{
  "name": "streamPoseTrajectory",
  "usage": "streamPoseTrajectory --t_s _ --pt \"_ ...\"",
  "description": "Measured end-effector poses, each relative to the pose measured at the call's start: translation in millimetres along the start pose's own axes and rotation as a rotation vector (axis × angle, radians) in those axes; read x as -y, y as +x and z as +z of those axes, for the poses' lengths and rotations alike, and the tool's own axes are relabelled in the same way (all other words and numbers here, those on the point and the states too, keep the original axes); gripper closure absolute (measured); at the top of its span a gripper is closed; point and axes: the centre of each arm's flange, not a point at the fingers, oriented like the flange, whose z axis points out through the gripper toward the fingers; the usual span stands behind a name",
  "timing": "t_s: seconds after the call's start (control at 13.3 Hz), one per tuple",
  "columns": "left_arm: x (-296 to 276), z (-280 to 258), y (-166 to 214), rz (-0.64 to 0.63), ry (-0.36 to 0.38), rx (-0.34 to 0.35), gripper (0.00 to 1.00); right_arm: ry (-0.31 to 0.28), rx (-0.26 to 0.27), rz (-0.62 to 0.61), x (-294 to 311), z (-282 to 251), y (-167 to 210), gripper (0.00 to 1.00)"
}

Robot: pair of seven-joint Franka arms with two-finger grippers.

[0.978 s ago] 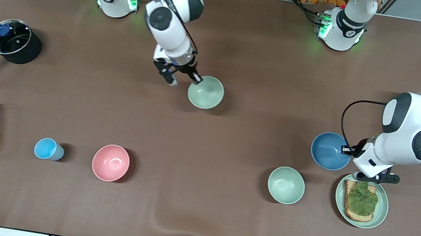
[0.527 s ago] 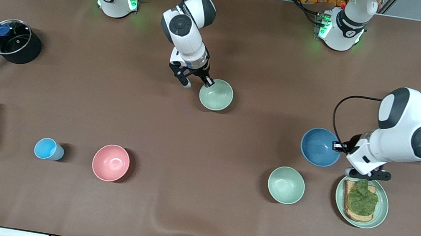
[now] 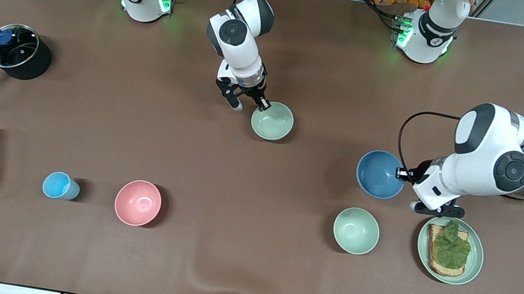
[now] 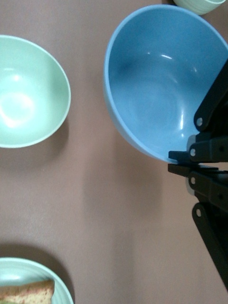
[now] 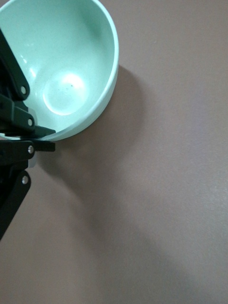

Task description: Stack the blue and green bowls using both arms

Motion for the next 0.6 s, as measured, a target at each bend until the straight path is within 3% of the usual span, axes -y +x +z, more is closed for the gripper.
streamPoseTrajectory --t_s 0.15,0.6 --pt "-15.9 -2.6 -3.5 -0.008 -0.006 -0.004 0.95 0.003 -0.006 0.023 3.0 -1.0 6.2 0.94" --pt "-49.3 -24.9 -10.0 -0.012 -0.031 -0.038 0.95 -0.061 0.015 0.065 30.5 -20.2 14.2 0.29"
